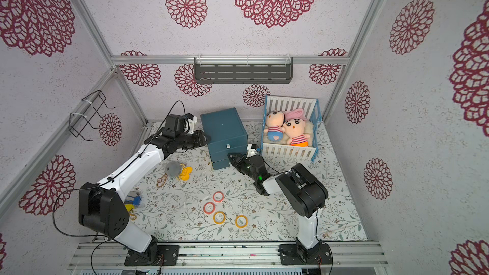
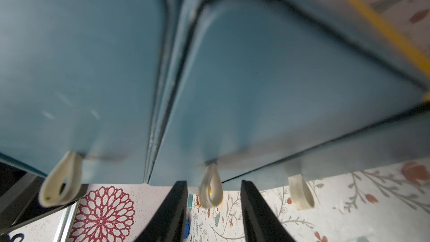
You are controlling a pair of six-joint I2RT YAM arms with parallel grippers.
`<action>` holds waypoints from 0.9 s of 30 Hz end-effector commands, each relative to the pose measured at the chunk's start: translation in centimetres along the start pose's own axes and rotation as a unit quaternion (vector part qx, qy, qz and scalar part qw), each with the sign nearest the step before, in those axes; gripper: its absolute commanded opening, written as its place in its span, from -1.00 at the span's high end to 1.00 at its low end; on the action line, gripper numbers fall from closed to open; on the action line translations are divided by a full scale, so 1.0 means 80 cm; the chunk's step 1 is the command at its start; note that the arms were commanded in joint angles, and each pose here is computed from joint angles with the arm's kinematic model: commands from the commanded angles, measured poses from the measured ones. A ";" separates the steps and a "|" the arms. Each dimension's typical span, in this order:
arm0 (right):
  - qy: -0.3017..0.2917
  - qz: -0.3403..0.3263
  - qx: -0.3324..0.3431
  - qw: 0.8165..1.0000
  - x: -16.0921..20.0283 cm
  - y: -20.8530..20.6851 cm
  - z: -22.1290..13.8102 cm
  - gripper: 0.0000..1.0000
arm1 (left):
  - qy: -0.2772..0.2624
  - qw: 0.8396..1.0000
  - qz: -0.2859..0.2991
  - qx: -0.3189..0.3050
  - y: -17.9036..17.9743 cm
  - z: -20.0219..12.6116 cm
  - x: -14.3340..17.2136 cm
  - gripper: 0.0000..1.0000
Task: Place the transparent tape into the drawer according to color
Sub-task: Open the drawer in the storage box.
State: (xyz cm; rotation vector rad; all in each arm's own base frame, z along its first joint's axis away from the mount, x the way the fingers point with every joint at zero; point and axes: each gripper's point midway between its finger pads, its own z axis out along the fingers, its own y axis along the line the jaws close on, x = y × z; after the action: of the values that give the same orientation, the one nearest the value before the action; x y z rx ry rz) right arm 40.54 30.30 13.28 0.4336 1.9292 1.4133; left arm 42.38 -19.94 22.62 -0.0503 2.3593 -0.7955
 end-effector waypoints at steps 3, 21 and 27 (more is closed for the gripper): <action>-0.013 -0.001 -0.028 1.000 -0.014 0.021 0.010 0.20 | 0.003 1.000 0.007 -0.002 0.001 -0.004 0.006 0.18; -0.009 0.004 -0.029 1.000 -0.008 0.021 -0.004 1.00 | 0.006 1.000 0.006 -0.002 0.003 -0.002 0.008 0.19; -0.003 0.005 -0.027 1.000 0.003 0.024 -0.030 1.00 | 0.006 1.000 0.005 0.000 0.003 -0.002 0.007 0.19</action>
State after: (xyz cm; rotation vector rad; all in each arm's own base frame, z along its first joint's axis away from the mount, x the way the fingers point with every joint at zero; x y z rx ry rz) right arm 39.31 29.74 13.05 0.4554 1.9320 1.4345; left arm 42.37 -20.00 22.58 -0.0448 2.3574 -0.8002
